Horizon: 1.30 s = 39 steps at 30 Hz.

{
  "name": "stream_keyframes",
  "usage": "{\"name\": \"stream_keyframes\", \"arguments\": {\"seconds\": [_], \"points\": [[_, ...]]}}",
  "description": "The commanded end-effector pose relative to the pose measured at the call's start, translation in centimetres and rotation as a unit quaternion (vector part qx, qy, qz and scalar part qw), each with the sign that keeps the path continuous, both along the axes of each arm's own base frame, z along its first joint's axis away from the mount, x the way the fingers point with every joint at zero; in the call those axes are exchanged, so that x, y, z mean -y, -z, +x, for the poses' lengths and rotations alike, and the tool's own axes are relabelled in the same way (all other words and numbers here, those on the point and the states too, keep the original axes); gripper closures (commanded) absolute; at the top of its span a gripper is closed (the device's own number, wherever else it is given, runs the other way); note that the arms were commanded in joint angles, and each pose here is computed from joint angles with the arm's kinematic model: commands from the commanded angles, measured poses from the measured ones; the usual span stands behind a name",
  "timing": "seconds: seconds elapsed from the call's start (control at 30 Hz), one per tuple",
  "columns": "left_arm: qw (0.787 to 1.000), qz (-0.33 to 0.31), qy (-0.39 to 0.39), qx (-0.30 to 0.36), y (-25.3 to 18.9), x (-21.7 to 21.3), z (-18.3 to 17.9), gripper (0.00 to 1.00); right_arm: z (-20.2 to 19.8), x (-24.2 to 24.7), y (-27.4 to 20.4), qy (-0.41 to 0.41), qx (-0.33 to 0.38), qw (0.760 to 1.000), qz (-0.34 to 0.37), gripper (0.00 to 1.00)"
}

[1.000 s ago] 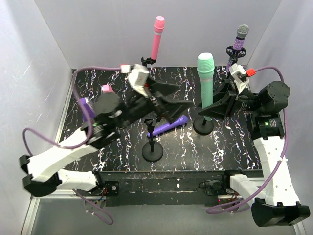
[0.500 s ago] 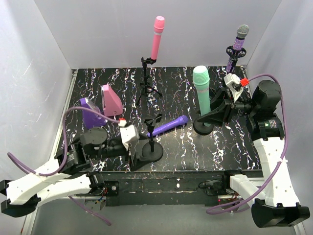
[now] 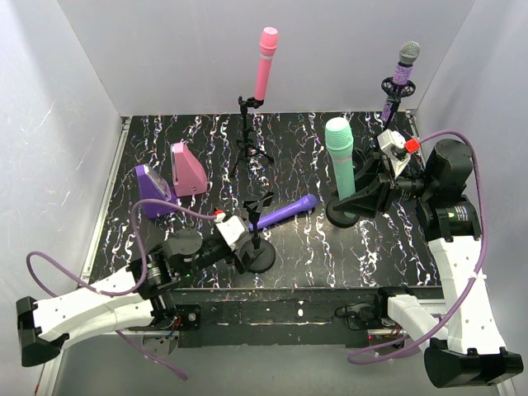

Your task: Attach the microphones to the stand

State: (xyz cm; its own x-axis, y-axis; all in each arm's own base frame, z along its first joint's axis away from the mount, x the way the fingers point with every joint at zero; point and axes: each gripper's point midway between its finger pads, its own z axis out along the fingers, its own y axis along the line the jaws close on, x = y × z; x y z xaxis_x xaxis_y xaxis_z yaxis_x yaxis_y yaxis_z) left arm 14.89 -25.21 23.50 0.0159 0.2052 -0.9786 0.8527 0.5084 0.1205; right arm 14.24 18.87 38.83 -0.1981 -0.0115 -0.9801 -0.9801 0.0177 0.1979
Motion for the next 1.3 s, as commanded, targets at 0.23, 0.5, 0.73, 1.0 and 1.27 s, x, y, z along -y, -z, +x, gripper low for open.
{"name": "stream_keyframes", "arguments": {"seconds": [0.23, 0.5, 0.73, 1.0, 1.27], "points": [[0.988, -0.110, -0.101, 0.027, 0.0, 0.6, 3.8, 0.31, -0.5, 0.0, 0.0, -0.008, 0.018, 1.000, 0.003, 0.99], [0.986, -0.124, -0.108, 0.030, 0.9, 1.3, 4.4, 0.56, -0.5, 0.0, 0.0, -0.009, 0.013, 1.000, 0.003, 0.99], [0.988, -0.103, -0.108, 0.043, 1.2, 1.9, 4.9, 0.81, -0.9, 0.0, 0.0, -0.013, 0.010, 1.000, 0.004, 0.99], [0.992, -0.093, -0.012, 0.086, 0.1, 3.4, 3.0, 1.00, -1.0, 0.0, 0.3, -0.016, 0.005, 1.000, 0.004, 0.99], [0.983, -0.120, 0.131, 0.046, -2.0, 4.2, 3.0, 1.00, -1.0, 0.0, 0.6, -0.015, 0.002, 1.000, 0.003, 0.99]]}}
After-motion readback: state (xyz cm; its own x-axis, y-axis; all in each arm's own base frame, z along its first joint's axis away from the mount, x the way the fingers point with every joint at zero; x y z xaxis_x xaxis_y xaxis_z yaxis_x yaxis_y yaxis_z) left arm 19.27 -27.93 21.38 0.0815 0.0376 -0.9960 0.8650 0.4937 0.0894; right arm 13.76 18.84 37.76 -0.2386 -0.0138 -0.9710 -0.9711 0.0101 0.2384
